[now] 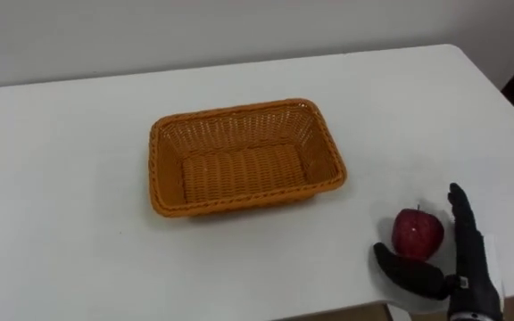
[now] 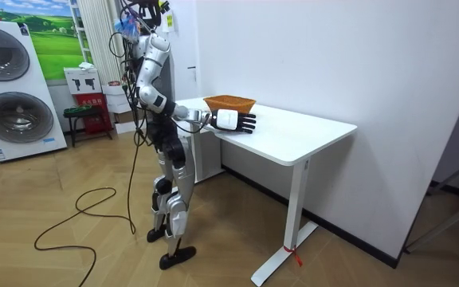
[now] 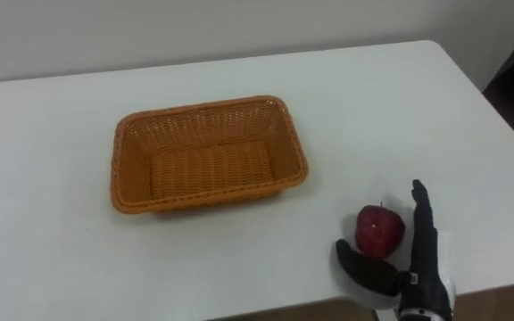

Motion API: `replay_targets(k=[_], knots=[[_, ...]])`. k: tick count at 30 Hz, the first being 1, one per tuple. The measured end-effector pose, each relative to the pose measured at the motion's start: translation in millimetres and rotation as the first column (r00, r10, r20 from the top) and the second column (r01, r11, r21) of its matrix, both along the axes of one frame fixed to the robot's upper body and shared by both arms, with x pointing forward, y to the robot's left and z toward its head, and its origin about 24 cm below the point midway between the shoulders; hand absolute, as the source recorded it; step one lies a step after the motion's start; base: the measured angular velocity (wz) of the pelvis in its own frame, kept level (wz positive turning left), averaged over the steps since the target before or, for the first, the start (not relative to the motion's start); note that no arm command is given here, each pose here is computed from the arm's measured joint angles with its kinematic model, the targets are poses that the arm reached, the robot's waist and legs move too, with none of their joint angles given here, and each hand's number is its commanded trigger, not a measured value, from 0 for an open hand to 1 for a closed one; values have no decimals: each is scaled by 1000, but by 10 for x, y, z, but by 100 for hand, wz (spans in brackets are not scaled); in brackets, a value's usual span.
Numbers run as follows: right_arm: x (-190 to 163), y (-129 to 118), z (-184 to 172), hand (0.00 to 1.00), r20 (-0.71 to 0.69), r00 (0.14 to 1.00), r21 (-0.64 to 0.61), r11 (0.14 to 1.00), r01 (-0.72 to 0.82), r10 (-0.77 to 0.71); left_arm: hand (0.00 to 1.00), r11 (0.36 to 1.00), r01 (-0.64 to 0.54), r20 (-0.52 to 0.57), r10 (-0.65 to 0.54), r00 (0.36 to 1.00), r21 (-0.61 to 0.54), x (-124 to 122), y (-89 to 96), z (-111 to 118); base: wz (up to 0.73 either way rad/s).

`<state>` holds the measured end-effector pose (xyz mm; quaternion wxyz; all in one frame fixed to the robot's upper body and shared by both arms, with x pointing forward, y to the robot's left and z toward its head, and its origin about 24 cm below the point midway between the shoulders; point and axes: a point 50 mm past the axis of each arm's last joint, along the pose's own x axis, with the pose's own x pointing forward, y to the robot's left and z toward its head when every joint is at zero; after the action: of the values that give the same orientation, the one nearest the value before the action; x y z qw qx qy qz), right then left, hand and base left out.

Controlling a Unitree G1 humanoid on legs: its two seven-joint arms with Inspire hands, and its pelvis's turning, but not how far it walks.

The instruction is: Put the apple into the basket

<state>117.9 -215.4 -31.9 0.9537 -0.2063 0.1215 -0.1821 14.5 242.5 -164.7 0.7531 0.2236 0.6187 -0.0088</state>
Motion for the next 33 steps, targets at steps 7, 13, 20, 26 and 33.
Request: replay_targets(k=[7, 13, 20, 26, 33], knots=[[-35, -70, -27, 100, 7, 1000, -105, 994, 12, -11, 0, 999, 37, -12, -37, 999, 6, -17, -28, -7, 0], [-37, -170, -12, 100, 21, 999, -176, 984, 38, -35, 0, 999, 37, -17, -36, 999, 9, -18, -24, -7, 0], [-27, -169, -43, 100, 17, 998, -180, 982, 60, -58, 0, 998, 61, -13, -61, 998, 6, 8, -47, -10, 0], [75, -3, -45, 100, 38, 998, -92, 994, 58, -54, 0, 998, 56, -14, -57, 998, -9, 1, -69, -17, -1], [261, 169, 129, 100, 117, 993, -18, 1000, -7, 9, 0, 999, 35, -44, -36, 998, -23, -65, -58, -29, 0]])
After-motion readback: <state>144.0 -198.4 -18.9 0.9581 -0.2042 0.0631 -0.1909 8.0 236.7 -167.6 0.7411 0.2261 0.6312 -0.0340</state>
